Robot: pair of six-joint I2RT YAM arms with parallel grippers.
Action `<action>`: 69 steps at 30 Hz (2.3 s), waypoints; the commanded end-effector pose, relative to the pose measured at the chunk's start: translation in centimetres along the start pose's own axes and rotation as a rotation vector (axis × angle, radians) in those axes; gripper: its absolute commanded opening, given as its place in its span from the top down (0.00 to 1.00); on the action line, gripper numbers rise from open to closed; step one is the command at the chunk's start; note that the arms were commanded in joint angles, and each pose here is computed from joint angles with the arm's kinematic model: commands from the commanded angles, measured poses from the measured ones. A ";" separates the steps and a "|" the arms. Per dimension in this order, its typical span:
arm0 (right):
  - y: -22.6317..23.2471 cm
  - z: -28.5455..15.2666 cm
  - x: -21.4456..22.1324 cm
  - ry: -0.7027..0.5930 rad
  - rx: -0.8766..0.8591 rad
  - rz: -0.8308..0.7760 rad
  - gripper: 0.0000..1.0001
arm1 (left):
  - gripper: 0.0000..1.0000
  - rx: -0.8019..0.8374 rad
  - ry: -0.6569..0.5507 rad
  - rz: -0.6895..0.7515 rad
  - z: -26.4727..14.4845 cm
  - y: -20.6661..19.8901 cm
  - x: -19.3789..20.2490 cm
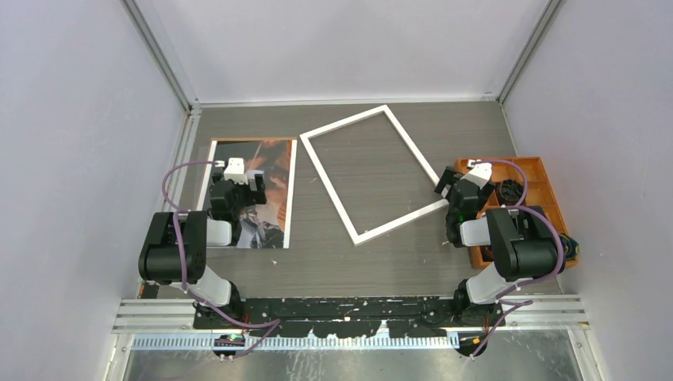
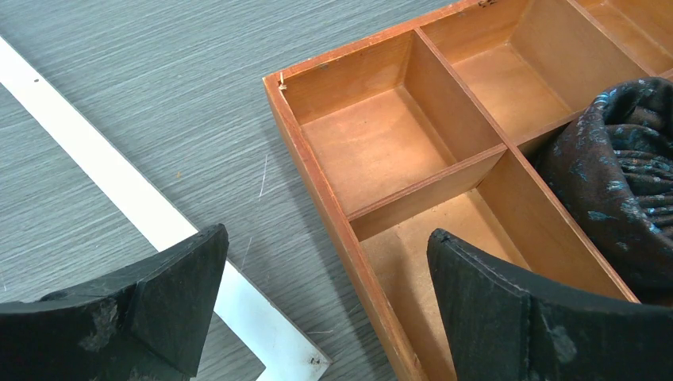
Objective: Put the photo into the frame
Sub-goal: Turn over the photo frame at the center of the board.
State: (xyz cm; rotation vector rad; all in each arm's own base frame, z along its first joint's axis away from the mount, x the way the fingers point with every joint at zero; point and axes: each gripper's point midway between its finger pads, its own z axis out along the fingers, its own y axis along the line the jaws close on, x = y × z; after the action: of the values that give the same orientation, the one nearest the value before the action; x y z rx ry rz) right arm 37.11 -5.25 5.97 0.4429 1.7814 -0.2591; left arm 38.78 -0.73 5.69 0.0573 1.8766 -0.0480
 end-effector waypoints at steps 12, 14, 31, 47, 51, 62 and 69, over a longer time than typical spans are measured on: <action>-0.4 0.4 -4.3 -0.022 0.063 0.034 0.00 | 0.00 -0.015 0.090 -0.052 0.6 1.0 -2.9; -0.6 0.2 -6.8 0.044 0.136 0.088 0.00 | 0.00 -0.027 0.192 -0.077 1.1 1.9 -4.3; 16.9 -4.4 -13.3 0.486 -0.325 0.283 0.00 | 0.02 0.190 0.513 -0.137 -2.1 0.4 -12.0; 35.7 -13.2 -0.7 0.586 -0.558 -0.299 0.05 | 0.00 0.317 0.690 -0.135 -5.9 0.1 -9.1; 37.2 -13.9 1.7 0.606 -0.598 -0.352 0.11 | 0.00 0.334 0.714 -0.137 -6.7 -0.2 -8.7; 38.5 -13.5 6.3 0.663 -0.604 -0.387 0.23 | 0.00 0.352 0.756 -0.141 -8.5 -0.8 -7.7; 38.3 -13.6 8.1 0.656 -0.575 -0.412 0.36 | 0.00 0.396 0.802 -0.153 -9.6 -2.0 -7.4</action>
State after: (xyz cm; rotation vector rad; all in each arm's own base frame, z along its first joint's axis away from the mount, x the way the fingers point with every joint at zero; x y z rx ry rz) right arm 39.30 34.71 2.52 -0.3044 2.5271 0.1243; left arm 33.03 -1.16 14.22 0.1847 2.6498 -0.5326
